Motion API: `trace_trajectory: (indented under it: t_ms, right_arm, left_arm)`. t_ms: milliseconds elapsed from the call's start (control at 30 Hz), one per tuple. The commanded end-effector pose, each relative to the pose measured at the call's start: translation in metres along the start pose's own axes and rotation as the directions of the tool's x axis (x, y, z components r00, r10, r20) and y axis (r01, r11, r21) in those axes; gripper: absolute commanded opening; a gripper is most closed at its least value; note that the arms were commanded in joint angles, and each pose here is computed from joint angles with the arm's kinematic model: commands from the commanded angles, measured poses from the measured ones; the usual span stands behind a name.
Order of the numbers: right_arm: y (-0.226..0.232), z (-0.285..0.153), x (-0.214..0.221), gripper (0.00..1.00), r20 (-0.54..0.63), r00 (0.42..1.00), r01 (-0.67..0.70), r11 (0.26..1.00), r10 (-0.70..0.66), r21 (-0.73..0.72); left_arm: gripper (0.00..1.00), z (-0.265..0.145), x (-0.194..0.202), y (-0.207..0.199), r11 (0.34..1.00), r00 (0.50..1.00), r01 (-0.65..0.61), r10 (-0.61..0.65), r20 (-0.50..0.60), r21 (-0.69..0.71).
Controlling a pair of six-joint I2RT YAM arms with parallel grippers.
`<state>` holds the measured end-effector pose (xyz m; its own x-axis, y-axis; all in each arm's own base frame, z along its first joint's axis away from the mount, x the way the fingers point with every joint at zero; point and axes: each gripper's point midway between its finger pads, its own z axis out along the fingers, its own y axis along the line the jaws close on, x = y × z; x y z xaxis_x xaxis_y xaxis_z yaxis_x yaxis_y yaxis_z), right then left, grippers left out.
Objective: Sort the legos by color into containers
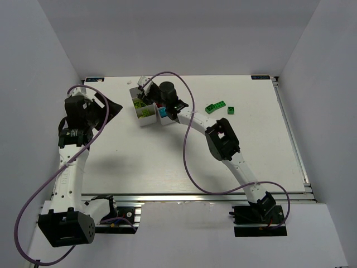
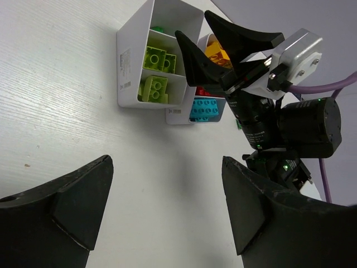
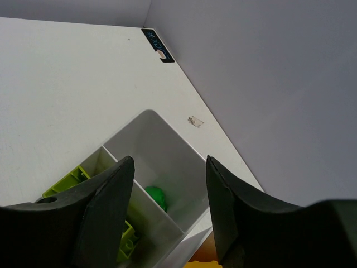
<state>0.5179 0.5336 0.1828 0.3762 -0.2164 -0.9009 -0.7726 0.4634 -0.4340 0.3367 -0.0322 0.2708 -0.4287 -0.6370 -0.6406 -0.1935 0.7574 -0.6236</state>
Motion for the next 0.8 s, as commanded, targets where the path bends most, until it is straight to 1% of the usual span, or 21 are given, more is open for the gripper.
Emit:
trace_trajectory:
  t_ms: [0, 33, 100, 133, 167, 233, 267, 300, 367, 400, 433, 467, 500, 533, 567, 600, 633, 667, 700, 733, 767]
  right_arm:
    - [-0.015, 0.003, -0.036, 0.60, 0.100, 0.994, 0.031, 0.999, -0.036, 0.045]
    - [-0.016, 0.001, -0.036, 0.61, 0.100, 0.995, 0.022, 0.999, -0.027, 0.045]
    - [-0.028, -0.008, -0.070, 0.70, 0.147, 0.989, 0.020, 0.998, -0.028, 0.057]
    - [-0.027, -0.014, -0.071, 0.88, 0.138, 0.990, 0.007, 0.999, -0.013, 0.049]
    - [-0.040, -0.025, -0.106, 0.89, 0.180, 0.983, 0.012, 0.998, -0.023, 0.065]
    - [-0.055, -0.042, -0.126, 0.90, 0.190, 0.982, 0.002, 0.998, -0.015, 0.070]
    - [-0.063, -0.058, -0.146, 0.89, 0.204, 0.979, -0.003, 0.998, -0.009, 0.058]
    - [-0.067, -0.070, -0.140, 0.89, 0.179, 0.984, -0.011, 1.000, 0.011, 0.003]
    - [-0.078, -0.098, -0.153, 0.86, 0.171, 0.984, -0.029, 0.998, 0.039, -0.062]
    - [-0.087, -0.117, -0.146, 0.81, 0.166, 0.984, -0.040, 0.989, 0.064, -0.145]
    - [-0.088, -0.130, -0.138, 0.64, 0.124, 0.986, -0.085, 0.979, 0.109, -0.185]
    - [-0.094, -0.144, -0.142, 0.51, 0.107, 0.985, -0.112, 0.971, 0.137, -0.212]
    - [-0.115, -0.160, -0.127, 0.37, 0.058, 0.987, -0.140, 0.973, 0.153, -0.184]
    - [-0.119, -0.173, -0.112, 0.02, -0.003, 0.983, -0.183, 0.967, 0.186, -0.179]
    - [-0.130, -0.192, -0.124, 0.00, 0.005, 0.985, -0.171, 0.974, 0.174, -0.151]
    - [-0.135, -0.213, -0.085, 0.00, -0.071, 0.975, -0.219, 0.970, 0.213, -0.103]
    - [-0.141, -0.227, -0.079, 0.00, -0.088, 0.972, -0.222, 0.972, 0.216, -0.071]
    - [-0.146, -0.245, -0.083, 0.06, -0.109, 0.969, -0.225, 0.974, 0.220, -0.036]
    - [-0.155, -0.265, -0.056, 0.16, -0.176, 0.953, -0.244, 0.969, 0.245, 0.030]
    - [-0.157, -0.277, -0.049, 0.27, -0.204, 0.944, -0.256, 0.965, 0.261, 0.053]
    - [-0.161, -0.293, -0.052, 0.31, -0.214, 0.938, -0.262, 0.962, 0.273, 0.077]
  left_arm:
    - [0.87, -0.007, 0.002, -0.005, 0.999, 1.000, 0.006, -0.005, -0.005, 0.032]
    - [0.86, -0.008, 0.001, -0.007, 0.999, 1.000, 0.003, -0.003, -0.002, 0.043]
    - [0.82, -0.009, 0.002, -0.013, 0.997, 1.000, -0.001, 0.001, -0.005, 0.079]
    - [0.75, -0.009, 0.001, -0.017, 0.995, 1.000, -0.002, 0.002, 0.001, 0.101]
    - [0.70, -0.008, 0.003, -0.022, 0.991, 1.000, -0.004, 0.005, -0.009, 0.131]
    - [0.55, -0.005, 0.004, -0.031, 0.981, 1.000, -0.006, 0.009, -0.013, 0.195]
    - [0.43, -0.001, 0.007, -0.034, 0.976, 0.999, -0.003, 0.010, -0.031, 0.216]
    - [0.39, 0.001, 0.010, -0.039, 0.972, 0.999, -0.004, 0.014, -0.040, 0.234]
    - [0.37, 0.011, 0.016, -0.055, 0.964, 0.997, -0.043, 0.057, -0.048, 0.262]
    - [0.38, 0.017, 0.021, -0.062, 0.964, 0.995, -0.081, 0.095, -0.043, 0.253]
    - [0.39, 0.018, 0.032, -0.084, 0.952, 0.988, -0.118, 0.141, -0.064, 0.282]
    - [0.41, 0.023, 0.039, -0.092, 0.950, 0.983, -0.138, 0.166, -0.077, 0.281]
    - [0.50, 0.043, 0.052, -0.089, 0.961, 0.976, -0.154, 0.184, -0.116, 0.231]
    - [0.53, 0.048, 0.072, -0.103, 0.952, 0.963, -0.176, 0.219, -0.155, 0.249]
    - [0.57, 0.052, 0.073, -0.116, 0.948, 0.961, -0.187, 0.231, -0.152, 0.257]
    - [0.66, 0.070, 0.093, -0.113, 0.955, 0.946, -0.199, 0.246, -0.211, 0.221]
    - [0.73, 0.075, 0.108, -0.123, 0.950, 0.935, -0.228, 0.274, -0.224, 0.211]
    - [0.78, 0.082, 0.115, -0.128, 0.949, 0.929, -0.244, 0.288, -0.233, 0.198]
    - [0.85, 0.097, 0.125, -0.134, 0.951, 0.921, -0.256, 0.294, -0.256, 0.174]
    - [0.86, 0.103, 0.136, -0.141, 0.947, 0.915, -0.285, 0.315, -0.253, 0.150]
    - [0.88, 0.110, 0.143, -0.146, 0.944, 0.910, -0.298, 0.325, -0.256, 0.140]
